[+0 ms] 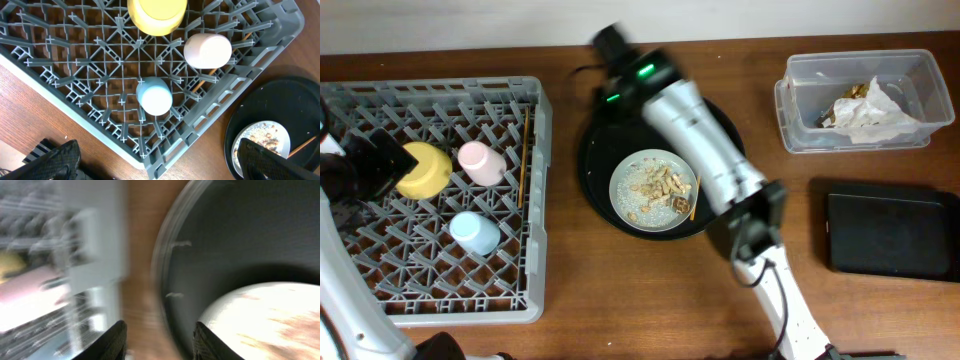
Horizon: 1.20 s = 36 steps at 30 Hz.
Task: Sort waste into correct bins and load items into the dishwasher rack
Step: 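Carry the chopsticks left and drop one into the rack, then reach the right gripper back to the remaining chopstick on the tray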
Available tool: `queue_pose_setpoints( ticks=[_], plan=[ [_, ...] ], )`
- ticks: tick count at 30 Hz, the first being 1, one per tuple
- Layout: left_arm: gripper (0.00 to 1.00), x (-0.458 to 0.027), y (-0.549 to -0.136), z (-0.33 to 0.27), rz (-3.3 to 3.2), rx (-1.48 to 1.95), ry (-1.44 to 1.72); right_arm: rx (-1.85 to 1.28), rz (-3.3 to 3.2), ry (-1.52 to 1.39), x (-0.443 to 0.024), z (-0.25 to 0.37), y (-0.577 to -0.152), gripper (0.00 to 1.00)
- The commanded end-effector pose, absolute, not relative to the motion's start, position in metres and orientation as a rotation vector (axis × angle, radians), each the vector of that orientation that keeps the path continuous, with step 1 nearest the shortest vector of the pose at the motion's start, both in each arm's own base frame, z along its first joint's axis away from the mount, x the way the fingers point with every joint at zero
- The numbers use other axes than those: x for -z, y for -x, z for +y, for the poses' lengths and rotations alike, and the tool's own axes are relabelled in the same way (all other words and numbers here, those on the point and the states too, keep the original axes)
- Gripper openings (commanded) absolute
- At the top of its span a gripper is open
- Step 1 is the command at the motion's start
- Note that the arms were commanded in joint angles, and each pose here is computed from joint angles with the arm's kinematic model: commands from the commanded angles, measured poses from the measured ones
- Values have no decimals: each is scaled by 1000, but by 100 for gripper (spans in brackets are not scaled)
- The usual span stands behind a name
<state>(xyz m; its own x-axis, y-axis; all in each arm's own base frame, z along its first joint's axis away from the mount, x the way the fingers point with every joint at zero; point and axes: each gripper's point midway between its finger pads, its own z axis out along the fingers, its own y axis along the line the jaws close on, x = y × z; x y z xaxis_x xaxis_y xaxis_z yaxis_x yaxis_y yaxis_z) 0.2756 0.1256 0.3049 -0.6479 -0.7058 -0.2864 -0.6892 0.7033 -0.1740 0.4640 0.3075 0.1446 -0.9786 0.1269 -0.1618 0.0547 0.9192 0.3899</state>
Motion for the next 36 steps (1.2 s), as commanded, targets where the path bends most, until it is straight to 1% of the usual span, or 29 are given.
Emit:
queue_pose_setpoints(
  ticks=[1, 3, 6, 10, 11, 15, 18, 23, 28, 31, 33, 35, 36],
  plan=[
    [100, -305, -275, 127, 2573, 61, 1108, -400, 2882, -310, -168, 208, -482, 44],
    [100, -305, -275, 127, 2573, 61, 1108, -292, 2940, -439, -147, 164, -484, 44],
    [100, -305, -275, 127, 2573, 61, 1108, -252, 2969, -524, -127, 140, -488, 44],
    [100, -305, -275, 127, 2573, 61, 1108, -88, 2969, -709, -92, 109, -490, 43],
    [100, -305, -275, 127, 2573, 61, 1108, -81, 2974, -728, -80, 108, -491, 42],
    [100, -305, -275, 127, 2573, 61, 1108, -114, 3001, -733, -41, 113, -491, 32],
    [100, -305, -275, 127, 2573, 61, 1108, -106, 3021, -738, -24, 116, -486, 31],
    [100, -305, -275, 127, 2573, 61, 1108, -96, 3064, -754, -11, 119, -474, 31],
    [100, -305, -275, 127, 2573, 61, 1108, -106, 3091, -672, -11, 136, -469, 29],
    [100, -305, -275, 127, 2573, 61, 1108, -64, 3094, -644, -11, 139, -465, 21],
    [100, -305, -275, 127, 2573, 61, 1108, -35, 3095, -636, -11, 138, -464, 19],
    [100, -305, -275, 127, 2573, 61, 1108, -29, 3095, -636, -10, 138, -463, 6],
    [100, -305, -275, 127, 2573, 61, 1108, -30, 3095, -636, -10, 138, -463, 4]
  ],
)
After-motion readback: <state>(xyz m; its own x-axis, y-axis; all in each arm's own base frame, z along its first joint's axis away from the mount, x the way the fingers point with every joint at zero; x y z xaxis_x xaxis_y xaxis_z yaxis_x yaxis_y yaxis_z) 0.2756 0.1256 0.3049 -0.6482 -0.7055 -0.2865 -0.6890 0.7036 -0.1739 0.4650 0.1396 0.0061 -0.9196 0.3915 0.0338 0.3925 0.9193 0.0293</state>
